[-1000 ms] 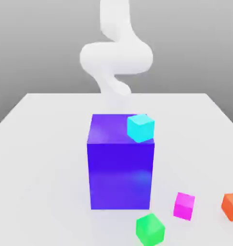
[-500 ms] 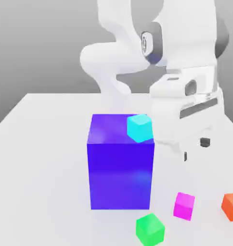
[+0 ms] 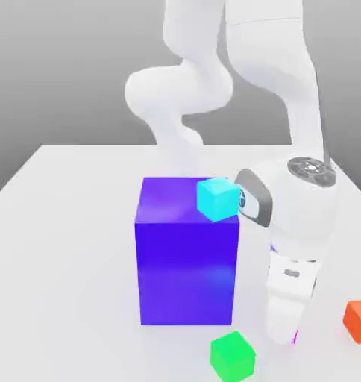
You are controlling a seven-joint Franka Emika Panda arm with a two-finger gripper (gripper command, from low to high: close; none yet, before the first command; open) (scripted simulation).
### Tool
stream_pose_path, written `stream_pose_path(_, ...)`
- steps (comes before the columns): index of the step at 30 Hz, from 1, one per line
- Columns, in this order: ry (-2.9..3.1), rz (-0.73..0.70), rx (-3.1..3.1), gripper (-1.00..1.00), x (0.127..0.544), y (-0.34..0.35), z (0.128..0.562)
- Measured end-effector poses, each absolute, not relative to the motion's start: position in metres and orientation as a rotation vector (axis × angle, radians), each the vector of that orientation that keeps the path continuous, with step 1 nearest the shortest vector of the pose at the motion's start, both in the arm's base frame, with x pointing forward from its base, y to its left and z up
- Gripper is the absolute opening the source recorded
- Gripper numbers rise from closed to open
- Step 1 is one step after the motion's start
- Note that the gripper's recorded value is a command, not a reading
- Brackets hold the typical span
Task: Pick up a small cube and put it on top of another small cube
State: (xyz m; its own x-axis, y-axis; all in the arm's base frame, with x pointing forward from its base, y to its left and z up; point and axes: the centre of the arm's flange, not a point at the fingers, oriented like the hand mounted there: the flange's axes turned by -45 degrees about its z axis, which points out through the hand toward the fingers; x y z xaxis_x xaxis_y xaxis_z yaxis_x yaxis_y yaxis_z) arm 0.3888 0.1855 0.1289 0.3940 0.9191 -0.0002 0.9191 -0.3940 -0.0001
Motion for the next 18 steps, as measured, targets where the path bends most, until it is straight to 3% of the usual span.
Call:
stream_pose_path(4, 1.73, -0.002, 2.622, -1.0, 0.389, 0.186, 0.13)
stream_pose_path(9, 1.729, -0.002, 2.622, -1.0, 0.389, 0.186, 0.179)
stream_pose_path(18, 1.034, -0.373, 2.912, -1.0, 0.407, 0.165, 0.155)
